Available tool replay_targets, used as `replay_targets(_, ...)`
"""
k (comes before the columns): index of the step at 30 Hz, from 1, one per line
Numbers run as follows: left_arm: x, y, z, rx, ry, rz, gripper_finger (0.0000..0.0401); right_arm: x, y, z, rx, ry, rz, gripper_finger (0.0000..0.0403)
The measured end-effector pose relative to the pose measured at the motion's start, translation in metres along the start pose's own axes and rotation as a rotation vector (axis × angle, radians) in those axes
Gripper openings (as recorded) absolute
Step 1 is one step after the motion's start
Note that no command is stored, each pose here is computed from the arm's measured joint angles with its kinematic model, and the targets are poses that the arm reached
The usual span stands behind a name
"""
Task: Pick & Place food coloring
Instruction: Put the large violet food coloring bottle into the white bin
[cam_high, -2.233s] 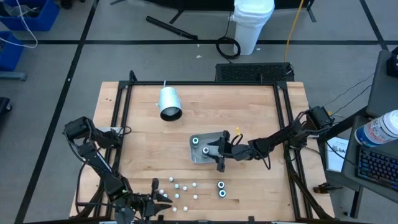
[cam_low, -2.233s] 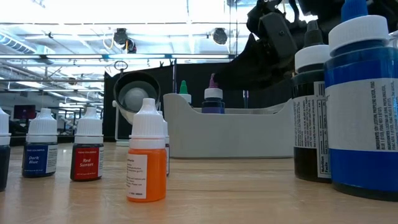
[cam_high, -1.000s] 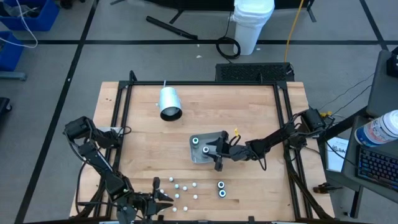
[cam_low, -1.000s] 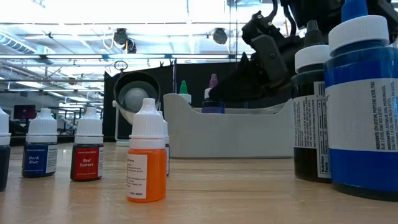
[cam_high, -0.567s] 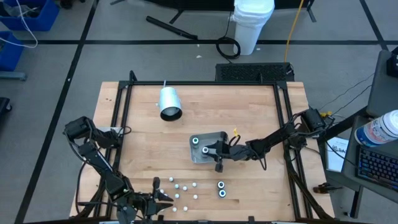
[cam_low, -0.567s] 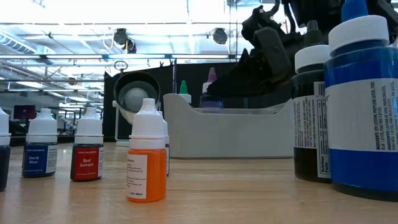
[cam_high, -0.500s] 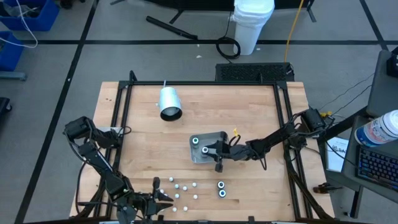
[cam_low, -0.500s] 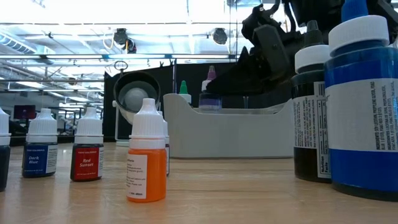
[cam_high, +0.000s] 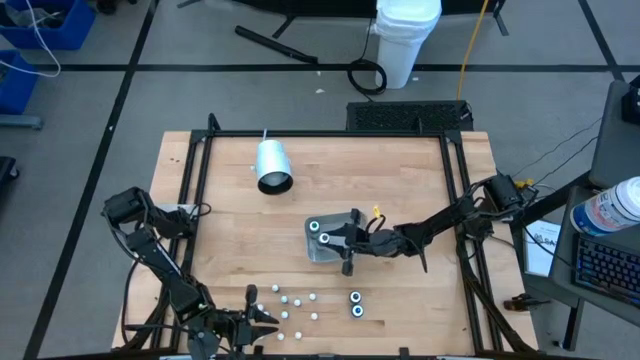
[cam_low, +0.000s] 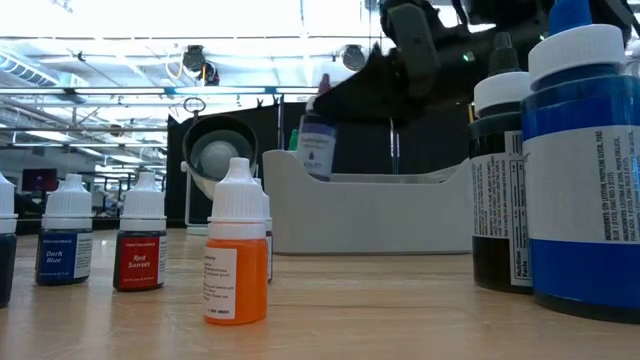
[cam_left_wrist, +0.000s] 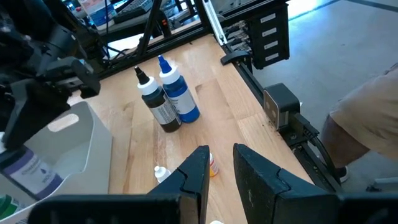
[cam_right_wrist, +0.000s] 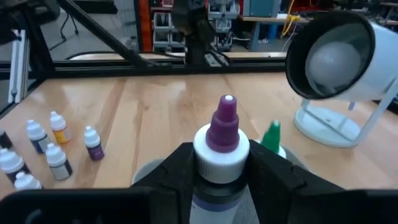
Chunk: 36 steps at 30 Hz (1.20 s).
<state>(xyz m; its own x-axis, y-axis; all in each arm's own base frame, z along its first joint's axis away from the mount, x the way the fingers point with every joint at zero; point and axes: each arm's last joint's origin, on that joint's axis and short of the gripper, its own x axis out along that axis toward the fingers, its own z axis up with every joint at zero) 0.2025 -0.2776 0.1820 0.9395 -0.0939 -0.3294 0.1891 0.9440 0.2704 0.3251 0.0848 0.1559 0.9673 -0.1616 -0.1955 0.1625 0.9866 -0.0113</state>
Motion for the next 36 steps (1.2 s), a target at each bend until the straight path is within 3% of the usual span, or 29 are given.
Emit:
replay_targets(10,0.0,0.0,0.0,-0.002,0.0,0.001,0.0078,0.008,0.003,0.007,-0.026,0.037,-0.009,0.0113)
replay_targets(20,0.0,0.0,0.0,-0.005,-0.001,0.001,0.0078,0.025,0.006,-0.017,-0.026,0.071,-0.07,0.0116)
replay_targets(36,0.0,0.0,0.0,0.001,-0.001,0.001,0.0078,0.027,0.008,-0.018,-0.014,0.072,-0.008,0.0114)
